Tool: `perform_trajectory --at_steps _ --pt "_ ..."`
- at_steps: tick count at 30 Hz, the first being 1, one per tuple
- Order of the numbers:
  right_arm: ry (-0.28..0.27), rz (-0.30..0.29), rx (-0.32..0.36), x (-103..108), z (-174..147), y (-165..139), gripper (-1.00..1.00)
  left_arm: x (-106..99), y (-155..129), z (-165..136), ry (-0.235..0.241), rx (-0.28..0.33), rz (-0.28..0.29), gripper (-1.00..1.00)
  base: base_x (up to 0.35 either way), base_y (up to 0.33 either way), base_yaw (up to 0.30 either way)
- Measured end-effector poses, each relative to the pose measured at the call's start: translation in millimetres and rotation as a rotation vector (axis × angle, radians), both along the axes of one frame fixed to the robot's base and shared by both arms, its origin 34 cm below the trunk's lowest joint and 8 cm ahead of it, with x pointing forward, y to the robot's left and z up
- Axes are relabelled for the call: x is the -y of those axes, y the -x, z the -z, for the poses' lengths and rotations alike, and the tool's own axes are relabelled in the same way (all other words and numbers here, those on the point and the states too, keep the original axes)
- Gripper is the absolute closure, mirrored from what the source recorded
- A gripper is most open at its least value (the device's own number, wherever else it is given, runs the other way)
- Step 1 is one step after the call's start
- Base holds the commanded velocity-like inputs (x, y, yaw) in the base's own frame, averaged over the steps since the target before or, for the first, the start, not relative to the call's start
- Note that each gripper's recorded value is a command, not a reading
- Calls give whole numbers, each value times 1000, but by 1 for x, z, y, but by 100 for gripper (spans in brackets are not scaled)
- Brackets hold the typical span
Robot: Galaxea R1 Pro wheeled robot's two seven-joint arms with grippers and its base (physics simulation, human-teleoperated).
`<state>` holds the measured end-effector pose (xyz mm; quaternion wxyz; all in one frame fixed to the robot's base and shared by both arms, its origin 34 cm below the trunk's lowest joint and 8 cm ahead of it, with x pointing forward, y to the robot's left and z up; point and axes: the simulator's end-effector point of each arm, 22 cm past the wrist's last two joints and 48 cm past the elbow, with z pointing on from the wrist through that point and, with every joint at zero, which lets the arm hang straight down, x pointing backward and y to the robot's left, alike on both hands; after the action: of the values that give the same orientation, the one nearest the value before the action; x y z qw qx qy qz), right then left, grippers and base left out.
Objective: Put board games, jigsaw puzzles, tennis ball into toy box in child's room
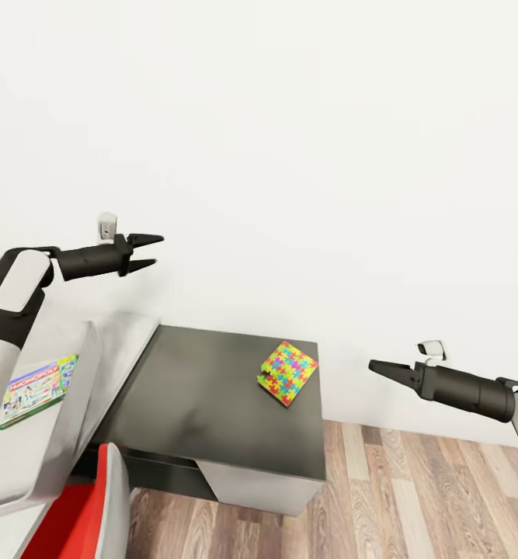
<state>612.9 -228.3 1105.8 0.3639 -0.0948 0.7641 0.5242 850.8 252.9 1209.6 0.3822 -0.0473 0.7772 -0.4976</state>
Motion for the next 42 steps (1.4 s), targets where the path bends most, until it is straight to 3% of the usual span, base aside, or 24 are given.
perform_trajectory --at_steps 13,31,33,34,35,37,38,42 --pt "27 29 13 5 -5 -4 -100 35 1 -9 -17 9 24 -100 -44 -60 -176" --pt "47 50 34 9 -14 -5 -100 41 8 -1 -57 -12 4 -100 -52 -68 -176" --pt "82 89 24 16 -8 -12 -100 48 11 3 -52 -20 10 -100 -7 -9 -177" --pt "120 138 11 27 0 -20 -100 52 11 5 -50 -22 11 -100 -6 -8 -176" --pt "120 139 11 27 -1 -20 -100 53 11 4 -50 -20 11 -100 -5 -6 -176" --pt "185 224 -12 47 11 -33 -100 60 12 8 -47 -23 11 -100 -4 -5 -176" --pt "184 225 -11 47 10 -33 -100 60 12 6 -47 -22 10 -100 -3 -4 -176" --pt "345 436 -38 98 32 -61 -100 79 10 20 -61 -42 -16 -100 -2 -2 -176"
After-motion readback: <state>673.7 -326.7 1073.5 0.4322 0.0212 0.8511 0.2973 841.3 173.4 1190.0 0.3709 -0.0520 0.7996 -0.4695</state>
